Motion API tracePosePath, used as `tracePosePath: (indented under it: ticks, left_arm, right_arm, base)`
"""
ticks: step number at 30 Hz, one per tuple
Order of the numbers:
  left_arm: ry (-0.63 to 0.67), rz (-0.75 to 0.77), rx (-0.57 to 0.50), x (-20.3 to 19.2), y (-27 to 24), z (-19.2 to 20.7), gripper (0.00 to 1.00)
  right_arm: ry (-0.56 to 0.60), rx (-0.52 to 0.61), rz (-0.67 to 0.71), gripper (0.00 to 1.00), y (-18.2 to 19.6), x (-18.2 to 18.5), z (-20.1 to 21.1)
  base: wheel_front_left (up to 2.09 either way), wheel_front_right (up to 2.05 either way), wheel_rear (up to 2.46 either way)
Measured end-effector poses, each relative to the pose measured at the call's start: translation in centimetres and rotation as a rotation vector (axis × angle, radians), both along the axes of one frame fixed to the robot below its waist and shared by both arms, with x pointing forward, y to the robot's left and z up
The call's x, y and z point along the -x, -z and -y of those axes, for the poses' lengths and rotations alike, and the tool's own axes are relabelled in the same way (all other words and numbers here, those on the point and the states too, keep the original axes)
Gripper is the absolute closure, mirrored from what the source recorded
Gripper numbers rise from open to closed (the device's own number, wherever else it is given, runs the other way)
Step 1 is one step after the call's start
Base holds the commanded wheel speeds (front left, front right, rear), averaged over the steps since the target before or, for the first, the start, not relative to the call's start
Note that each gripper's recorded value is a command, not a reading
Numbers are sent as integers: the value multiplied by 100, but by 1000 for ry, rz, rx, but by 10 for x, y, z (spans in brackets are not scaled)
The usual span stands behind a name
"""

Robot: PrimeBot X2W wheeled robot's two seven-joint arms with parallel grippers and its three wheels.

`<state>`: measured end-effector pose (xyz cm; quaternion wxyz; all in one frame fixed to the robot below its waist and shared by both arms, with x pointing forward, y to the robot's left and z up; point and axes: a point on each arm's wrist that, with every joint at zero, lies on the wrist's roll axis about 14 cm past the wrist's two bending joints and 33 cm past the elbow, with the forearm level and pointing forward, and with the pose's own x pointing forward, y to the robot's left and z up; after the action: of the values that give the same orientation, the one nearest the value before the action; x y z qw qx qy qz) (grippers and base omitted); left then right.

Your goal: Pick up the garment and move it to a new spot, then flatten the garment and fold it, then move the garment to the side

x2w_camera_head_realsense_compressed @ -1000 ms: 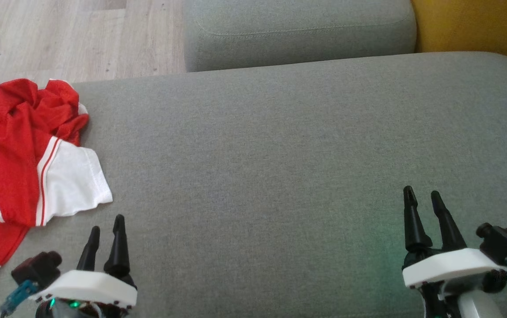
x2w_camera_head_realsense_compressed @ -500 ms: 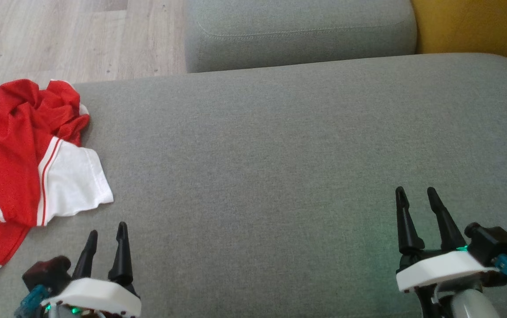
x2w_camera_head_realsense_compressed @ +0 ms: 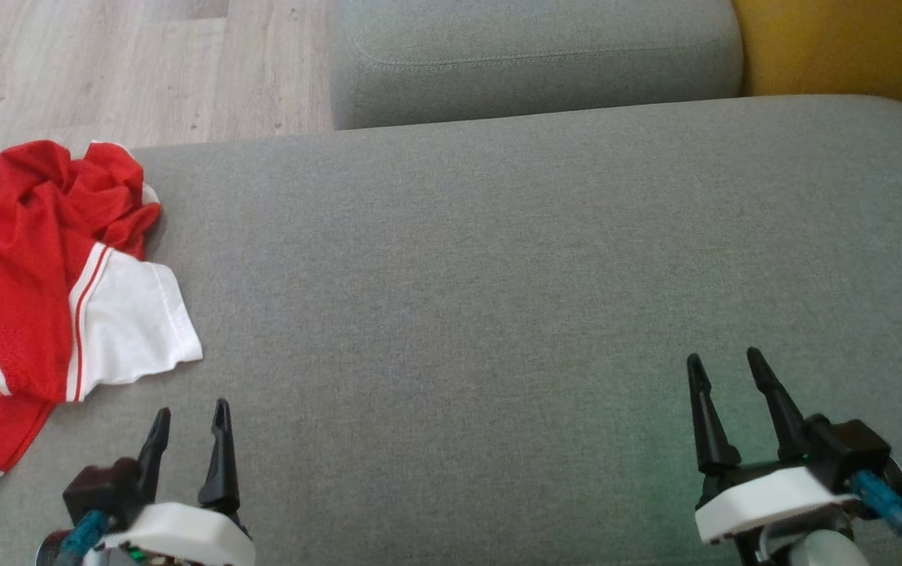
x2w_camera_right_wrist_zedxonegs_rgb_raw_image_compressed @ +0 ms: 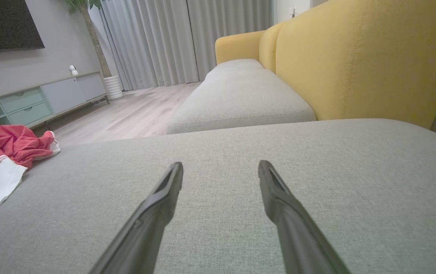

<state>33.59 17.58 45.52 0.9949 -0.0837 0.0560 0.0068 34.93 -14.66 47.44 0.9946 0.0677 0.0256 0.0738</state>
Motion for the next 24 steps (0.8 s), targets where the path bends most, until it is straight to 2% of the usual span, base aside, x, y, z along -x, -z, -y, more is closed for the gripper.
tracePosePath:
  ticks: [15, 24]
  left_arm:
    - [45, 15, -171, 9, 4, 3, 0]
    - [36, 1, -175, 11, 8, -1, 0]
  right_arm:
    - [-25, 118, 22, 0, 4, 6, -1]
    - [-14, 117, 8, 0, 8, 7, 2]
  base:
    - [0, 0, 0]
    - [0, 0, 0]
